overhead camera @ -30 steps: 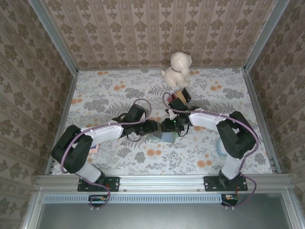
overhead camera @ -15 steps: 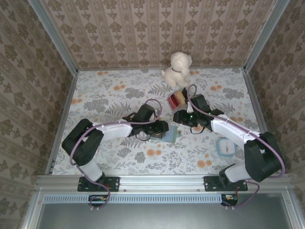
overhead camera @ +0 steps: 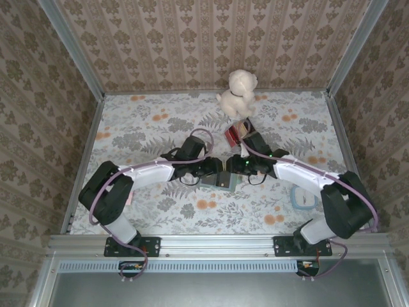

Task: Take the credit cards out of the card holder

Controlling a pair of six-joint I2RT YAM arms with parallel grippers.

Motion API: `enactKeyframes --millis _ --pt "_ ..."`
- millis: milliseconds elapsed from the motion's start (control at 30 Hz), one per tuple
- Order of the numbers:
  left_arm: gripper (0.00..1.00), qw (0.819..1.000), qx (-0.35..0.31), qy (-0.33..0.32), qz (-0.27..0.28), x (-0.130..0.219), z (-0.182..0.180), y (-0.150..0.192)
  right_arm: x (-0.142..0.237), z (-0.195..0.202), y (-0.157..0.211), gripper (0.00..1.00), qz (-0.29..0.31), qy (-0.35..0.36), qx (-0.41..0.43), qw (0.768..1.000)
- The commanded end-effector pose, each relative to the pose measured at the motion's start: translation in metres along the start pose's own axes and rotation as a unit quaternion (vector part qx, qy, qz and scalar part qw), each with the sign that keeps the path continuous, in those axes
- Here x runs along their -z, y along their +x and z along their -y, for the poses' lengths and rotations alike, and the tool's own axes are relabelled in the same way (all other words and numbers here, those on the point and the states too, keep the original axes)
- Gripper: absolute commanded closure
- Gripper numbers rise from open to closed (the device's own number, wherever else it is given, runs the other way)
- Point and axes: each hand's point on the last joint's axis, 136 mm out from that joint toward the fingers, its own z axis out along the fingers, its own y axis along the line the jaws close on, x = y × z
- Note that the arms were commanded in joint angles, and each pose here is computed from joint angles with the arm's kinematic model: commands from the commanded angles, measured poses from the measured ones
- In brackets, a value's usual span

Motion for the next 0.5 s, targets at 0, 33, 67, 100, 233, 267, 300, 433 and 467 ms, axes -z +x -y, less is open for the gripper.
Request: enactKeyframes --millis 0,33,67,100,233,267,300,433,467 --pt "0.61 0.999 0.0 -0.04 -0.008 0.002 -0.021 0.006 -0.012 0.003 0.006 0.71 -0.016 0.049 0.015 0.999" --pt "0.62 0.999 0.001 -0.046 -0.011 0.0 -0.023 0.007 -0.015 0.008 0.008 0.72 -0.017 0.07 0.014 0.997" --pt "0.62 0.999 0.002 -0.051 -0.015 -0.002 -0.026 0.007 -0.018 0.013 0.01 0.73 -0.017 0.085 0.015 0.996" --pt "0.63 0.998 0.002 -0.055 -0.018 -0.004 -0.027 0.007 -0.02 0.015 0.011 0.73 -0.017 0.093 0.016 0.995" --pt "0.66 0.998 0.005 -0.054 -0.031 -0.015 -0.028 0.006 -0.03 0.027 0.017 0.75 -0.034 0.121 0.01 0.992" --pt "0.67 0.998 0.006 -0.053 -0.035 -0.017 -0.028 0.006 -0.033 0.029 0.018 0.76 -0.041 0.123 0.012 0.992" --pt "0.68 0.998 0.006 -0.05 -0.036 -0.019 -0.026 0.006 -0.035 0.029 0.019 0.76 -0.045 0.123 0.013 0.991" --pt "0.68 0.997 0.007 -0.056 -0.043 -0.023 -0.027 0.006 -0.044 0.031 0.024 0.78 -0.06 0.123 0.016 0.99" --pt "0.68 0.997 0.007 -0.059 -0.044 -0.023 -0.028 0.006 -0.045 0.031 0.024 0.78 -0.063 0.121 0.017 0.99"
